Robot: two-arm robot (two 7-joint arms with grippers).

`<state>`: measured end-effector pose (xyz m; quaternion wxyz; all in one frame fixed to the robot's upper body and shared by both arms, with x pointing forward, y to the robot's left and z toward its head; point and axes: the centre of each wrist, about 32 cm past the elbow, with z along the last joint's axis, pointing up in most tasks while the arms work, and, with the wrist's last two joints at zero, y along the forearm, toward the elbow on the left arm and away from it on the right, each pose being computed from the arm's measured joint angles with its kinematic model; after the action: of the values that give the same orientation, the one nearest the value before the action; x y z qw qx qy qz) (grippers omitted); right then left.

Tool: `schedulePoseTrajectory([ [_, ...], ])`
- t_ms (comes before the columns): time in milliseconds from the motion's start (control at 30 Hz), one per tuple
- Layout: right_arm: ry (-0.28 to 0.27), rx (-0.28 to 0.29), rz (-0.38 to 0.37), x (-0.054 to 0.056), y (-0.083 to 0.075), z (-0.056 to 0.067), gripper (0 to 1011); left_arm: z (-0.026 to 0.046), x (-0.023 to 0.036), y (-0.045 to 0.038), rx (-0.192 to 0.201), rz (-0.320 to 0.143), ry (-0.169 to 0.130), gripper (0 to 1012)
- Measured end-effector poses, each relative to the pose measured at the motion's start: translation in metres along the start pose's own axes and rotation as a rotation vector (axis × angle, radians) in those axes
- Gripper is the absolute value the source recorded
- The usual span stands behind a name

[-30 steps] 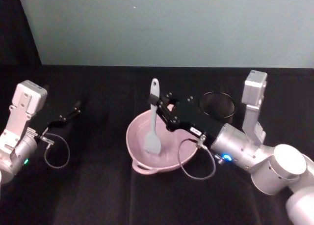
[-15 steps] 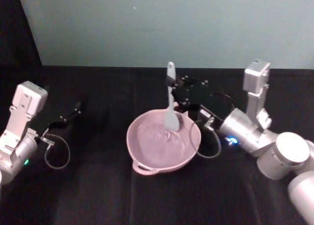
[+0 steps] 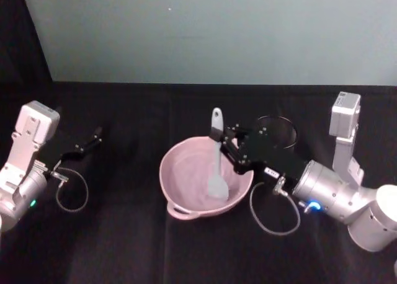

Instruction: Use the one hand to pick up the spoon and stir the clear water in the bowl.

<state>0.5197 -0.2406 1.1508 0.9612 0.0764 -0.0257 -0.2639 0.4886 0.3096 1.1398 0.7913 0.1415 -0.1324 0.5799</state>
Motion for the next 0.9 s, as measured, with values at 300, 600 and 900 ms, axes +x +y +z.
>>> schedulePoseTrajectory([
  [300,0.027,0.049,0.08,-0.019,0.02,-0.002,120,0.0,0.0,0.0,0.0,0.0,0.0,1011],
  [600,-0.025,0.07,0.025,-0.007,0.053,-0.014,121,0.0,0.0,0.0,0.0,0.0,0.0,1011],
  [900,-0.084,0.061,-0.093,0.019,0.064,-0.023,120,0.0,0.0,0.0,0.0,0.0,0.0,1011],
])
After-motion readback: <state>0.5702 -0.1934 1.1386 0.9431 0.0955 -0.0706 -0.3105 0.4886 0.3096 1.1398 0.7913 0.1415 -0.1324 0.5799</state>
